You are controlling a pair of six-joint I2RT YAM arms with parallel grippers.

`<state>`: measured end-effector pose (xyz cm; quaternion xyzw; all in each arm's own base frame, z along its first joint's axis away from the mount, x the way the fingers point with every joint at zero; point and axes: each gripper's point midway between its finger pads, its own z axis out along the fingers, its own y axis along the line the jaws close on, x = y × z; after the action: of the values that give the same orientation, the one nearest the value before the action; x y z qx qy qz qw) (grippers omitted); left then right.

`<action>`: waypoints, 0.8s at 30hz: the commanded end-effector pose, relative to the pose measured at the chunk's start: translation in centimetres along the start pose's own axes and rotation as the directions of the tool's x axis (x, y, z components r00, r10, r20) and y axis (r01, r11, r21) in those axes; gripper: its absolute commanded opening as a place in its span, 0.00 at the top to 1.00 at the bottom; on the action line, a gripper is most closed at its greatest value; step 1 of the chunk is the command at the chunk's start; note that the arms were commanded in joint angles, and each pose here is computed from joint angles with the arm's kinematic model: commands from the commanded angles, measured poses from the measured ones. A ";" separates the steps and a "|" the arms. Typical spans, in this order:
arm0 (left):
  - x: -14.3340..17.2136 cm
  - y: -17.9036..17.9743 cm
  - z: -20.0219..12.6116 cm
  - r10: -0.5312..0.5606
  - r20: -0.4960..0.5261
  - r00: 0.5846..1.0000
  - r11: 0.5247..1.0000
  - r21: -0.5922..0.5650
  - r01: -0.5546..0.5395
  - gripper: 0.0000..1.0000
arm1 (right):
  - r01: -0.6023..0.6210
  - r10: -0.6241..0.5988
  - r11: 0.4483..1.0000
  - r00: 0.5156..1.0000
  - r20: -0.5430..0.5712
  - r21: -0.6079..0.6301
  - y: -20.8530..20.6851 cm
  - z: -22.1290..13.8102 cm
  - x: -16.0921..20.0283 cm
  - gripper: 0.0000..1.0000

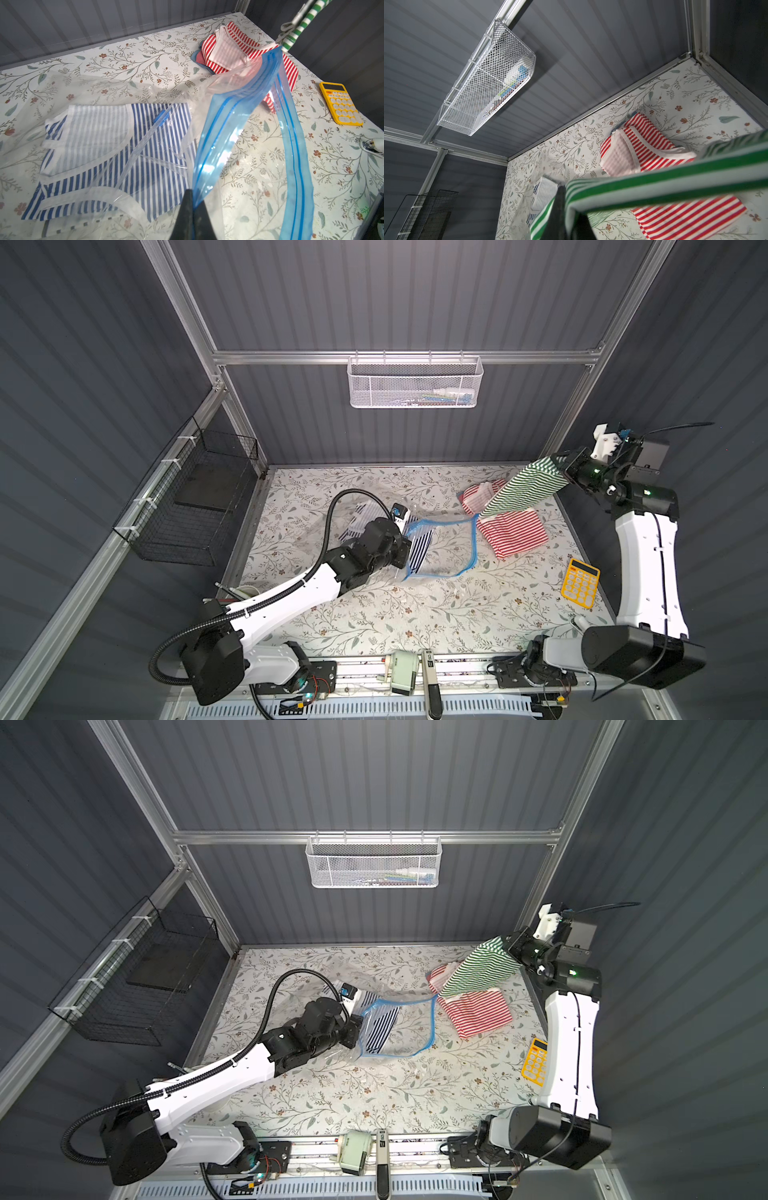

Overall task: Take the tank top out of the vacuum bag
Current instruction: Place the tank top on the tank top.

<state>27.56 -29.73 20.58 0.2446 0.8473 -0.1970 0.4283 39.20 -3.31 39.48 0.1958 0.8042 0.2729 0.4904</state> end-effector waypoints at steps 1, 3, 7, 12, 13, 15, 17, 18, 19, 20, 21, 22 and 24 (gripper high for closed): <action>-0.4 0.0 0.1 0.025 -0.008 1.000 1.000 -0.017 -0.025 1.00 | 0.067 -0.066 0.998 0.995 0.075 -0.016 0.4 -0.1 -1.4 1.00; -0.5 0.0 0.2 0.026 -0.007 1.000 1.000 -0.017 -0.026 1.00 | 0.074 -0.073 0.997 0.994 0.087 -0.015 0.1 0.1 -1.5 1.00; -0.6 0.1 0.1 0.032 -0.008 0.999 0.999 -0.023 -0.033 1.00 | 0.100 -0.097 0.995 0.989 0.114 -0.018 0.2 0.0 -1.9 1.00; -0.4 0.4 0.0 0.038 -0.007 0.999 0.999 -0.037 -0.038 1.00 | 0.114 -0.112 0.993 0.987 0.111 -0.009 0.8 -0.5 -2.6 1.00; -0.4 0.4 0.0 0.037 -0.007 0.999 0.999 -0.039 -0.038 1.00 | 0.111 -0.109 0.994 0.988 0.110 -0.015 1.0 -0.5 -2.6 1.00; -0.3 0.5 0.1 0.038 -0.009 0.999 0.998 -0.041 -0.038 1.00 | 0.100 -0.097 0.995 0.989 0.108 -0.021 1.2 -0.7 -2.7 1.00; -0.3 0.4 0.2 0.039 -0.009 0.999 0.998 -0.040 -0.040 1.00 | 0.100 -0.096 0.995 0.989 0.110 -0.029 1.6 -1.0 -2.9 1.00; -0.3 0.4 0.1 0.039 -0.007 0.999 0.998 -0.040 -0.040 1.00 | 0.102 -0.098 0.994 0.989 0.112 -0.029 1.7 -1.0 -2.9 1.00; -0.3 0.4 0.2 0.041 -0.010 0.999 0.998 -0.039 -0.041 1.00 | 0.105 -0.101 0.994 0.988 0.115 -0.030 1.8 -1.1 -3.0 1.00; -0.3 0.4 0.2 0.041 -0.009 0.999 0.998 -0.039 -0.041 1.00 | 0.107 -0.103 0.994 0.988 0.117 -0.031 1.8 -1.1 -3.1 1.00; -0.4 0.4 0.1 0.042 -0.007 0.999 0.998 -0.037 -0.042 1.00 | 0.109 -0.105 0.994 0.988 0.117 -0.032 1.8 -1.1 -3.1 1.00; -0.4 0.4 0.1 0.042 -0.008 0.999 0.998 -0.037 -0.042 1.00 | 0.109 -0.105 0.994 0.988 0.116 -0.032 1.6 -0.9 -3.0 1.00; -0.5 0.4 0.0 0.042 -0.007 0.999 0.998 -0.038 -0.042 1.00 | 0.117 -0.112 0.993 0.986 0.120 -0.031 1.3 -0.5 -2.8 1.00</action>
<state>27.94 -29.50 20.39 0.2475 0.8490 -0.1800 0.4307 39.95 -4.09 41.41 0.1725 0.7880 0.2514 0.5349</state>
